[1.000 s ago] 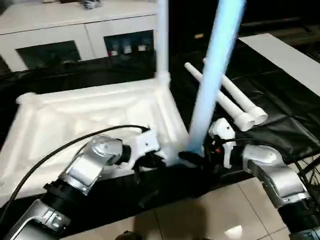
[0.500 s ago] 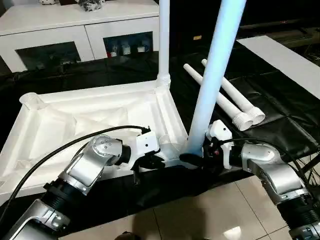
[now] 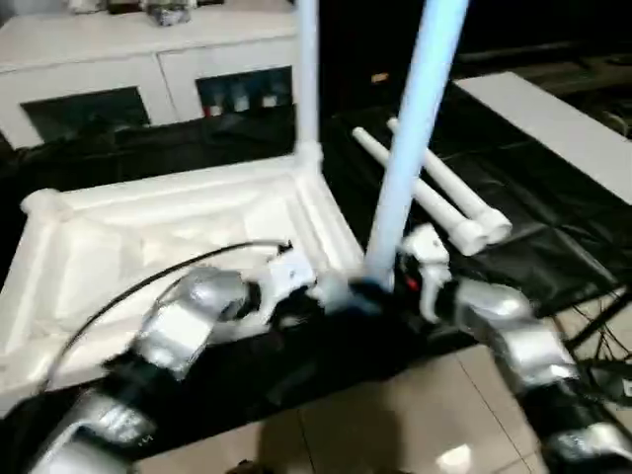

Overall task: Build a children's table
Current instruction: Rotate leg to tighten

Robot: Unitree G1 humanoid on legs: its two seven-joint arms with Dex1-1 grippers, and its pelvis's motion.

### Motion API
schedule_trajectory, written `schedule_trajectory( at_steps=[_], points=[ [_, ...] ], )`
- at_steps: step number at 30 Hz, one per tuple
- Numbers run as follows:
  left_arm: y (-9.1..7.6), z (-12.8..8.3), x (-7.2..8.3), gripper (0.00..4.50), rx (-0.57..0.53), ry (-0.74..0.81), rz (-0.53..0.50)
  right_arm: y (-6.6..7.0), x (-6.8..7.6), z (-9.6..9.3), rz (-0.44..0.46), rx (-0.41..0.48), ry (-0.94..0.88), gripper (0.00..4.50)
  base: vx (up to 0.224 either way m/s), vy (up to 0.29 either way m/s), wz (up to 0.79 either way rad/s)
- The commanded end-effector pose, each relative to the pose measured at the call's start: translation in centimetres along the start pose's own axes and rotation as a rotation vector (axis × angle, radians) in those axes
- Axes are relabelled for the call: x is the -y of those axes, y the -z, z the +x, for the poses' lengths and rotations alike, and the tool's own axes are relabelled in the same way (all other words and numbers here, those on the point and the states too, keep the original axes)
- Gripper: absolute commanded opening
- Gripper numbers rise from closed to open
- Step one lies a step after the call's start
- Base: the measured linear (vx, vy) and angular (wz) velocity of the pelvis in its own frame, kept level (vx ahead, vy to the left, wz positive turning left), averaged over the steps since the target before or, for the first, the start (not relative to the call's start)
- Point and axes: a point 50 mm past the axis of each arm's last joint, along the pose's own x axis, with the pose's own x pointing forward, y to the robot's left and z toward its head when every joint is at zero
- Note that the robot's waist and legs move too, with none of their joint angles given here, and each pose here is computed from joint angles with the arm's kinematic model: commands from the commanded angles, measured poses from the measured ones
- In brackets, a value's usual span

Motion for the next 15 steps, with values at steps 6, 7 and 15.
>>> schedule_trajectory(
  at_steps=[6, 7, 15],
  points=[
    [-2.8, 3.3, -2.3, 0.0, 0.079, -0.4, -0.133, 0.9, 0.8, 2.6, 0.217, 0.0, 0.462, 2.72, -0.012, 0.006, -0.01],
    [-3.4, 3.7, -2.3, 0.0, 0.098, -0.421, -0.103, 0.8, 0.8, 2.9, 0.237, 0.008, 0.501, 2.72, 0.0, 0.0, 0.0],
    [-4.6, 4.9, -2.3, 0.0, 0.118, -0.439, -0.029, -1.5, 0.5, 4.2, 0.242, 0.13, 0.511, 3.28, 0.0, 0.0, 0.0]
  ],
)
